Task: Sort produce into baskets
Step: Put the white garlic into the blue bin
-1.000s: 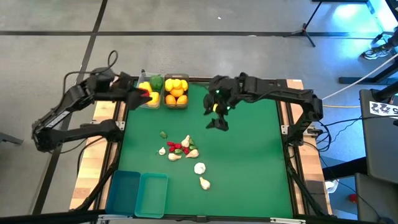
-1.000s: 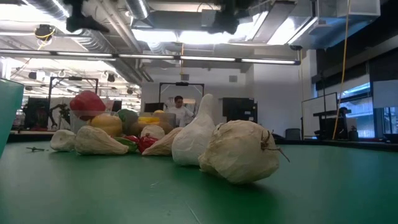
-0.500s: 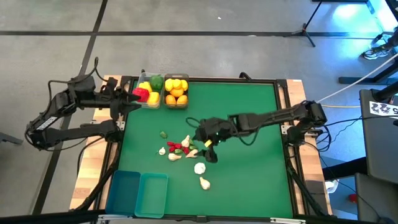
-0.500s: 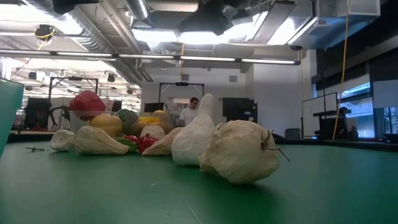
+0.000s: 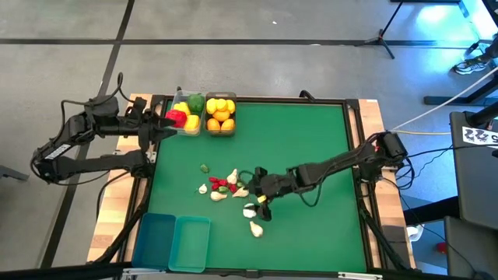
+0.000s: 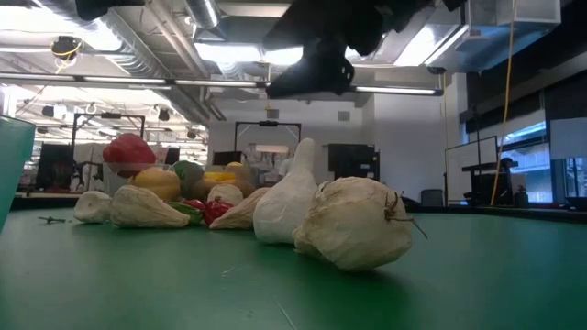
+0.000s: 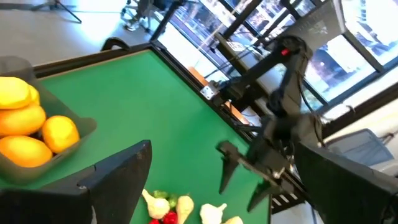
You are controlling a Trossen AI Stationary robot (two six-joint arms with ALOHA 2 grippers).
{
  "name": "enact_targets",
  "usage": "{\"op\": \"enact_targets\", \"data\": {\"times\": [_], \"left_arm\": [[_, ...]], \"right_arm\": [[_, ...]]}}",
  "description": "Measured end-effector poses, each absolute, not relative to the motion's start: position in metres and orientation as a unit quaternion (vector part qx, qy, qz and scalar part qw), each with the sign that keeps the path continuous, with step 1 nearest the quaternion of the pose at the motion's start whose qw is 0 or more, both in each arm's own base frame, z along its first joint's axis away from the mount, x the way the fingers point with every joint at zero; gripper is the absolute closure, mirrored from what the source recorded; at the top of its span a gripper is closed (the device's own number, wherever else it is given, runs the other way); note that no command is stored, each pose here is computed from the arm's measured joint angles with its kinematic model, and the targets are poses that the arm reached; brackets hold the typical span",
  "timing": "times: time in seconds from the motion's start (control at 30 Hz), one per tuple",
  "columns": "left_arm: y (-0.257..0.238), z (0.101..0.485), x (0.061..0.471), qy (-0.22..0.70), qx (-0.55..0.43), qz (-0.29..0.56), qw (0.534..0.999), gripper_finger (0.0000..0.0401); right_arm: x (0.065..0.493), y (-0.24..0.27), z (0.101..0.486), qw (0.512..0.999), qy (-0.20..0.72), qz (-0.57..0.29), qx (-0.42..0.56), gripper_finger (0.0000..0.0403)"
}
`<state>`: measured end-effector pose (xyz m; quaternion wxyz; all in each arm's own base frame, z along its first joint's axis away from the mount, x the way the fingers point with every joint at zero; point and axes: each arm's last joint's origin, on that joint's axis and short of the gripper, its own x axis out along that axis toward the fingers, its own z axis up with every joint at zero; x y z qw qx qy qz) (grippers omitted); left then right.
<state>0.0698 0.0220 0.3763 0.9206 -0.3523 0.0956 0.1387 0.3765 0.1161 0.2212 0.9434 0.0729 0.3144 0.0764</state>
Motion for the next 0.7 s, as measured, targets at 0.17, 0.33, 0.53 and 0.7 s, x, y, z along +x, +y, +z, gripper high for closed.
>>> {"op": "enact_targets", "data": {"times": [0.17,0.33,0.53,0.7], "left_arm": [[0.023,0.37,0.072,0.105,-0.354,0.151,0.917,0.0015],[0.025,0.36,0.076,0.121,-0.363,0.158,0.911,0.0015],[0.026,0.355,0.078,0.127,-0.369,0.161,0.906,0.0015],[0.026,0.356,0.078,0.125,-0.367,0.164,0.907,0.0015]], "right_arm": [[0.382,0.142,0.198,0.947,0.307,0.072,0.064,0.0071],[0.38,0.16,0.173,0.939,0.331,0.051,0.074,0.0071],[0.377,0.172,0.16,0.94,0.335,0.018,0.065,0.0071],[0.37,0.168,0.148,0.928,0.365,-0.012,0.076,0.0084]]}}
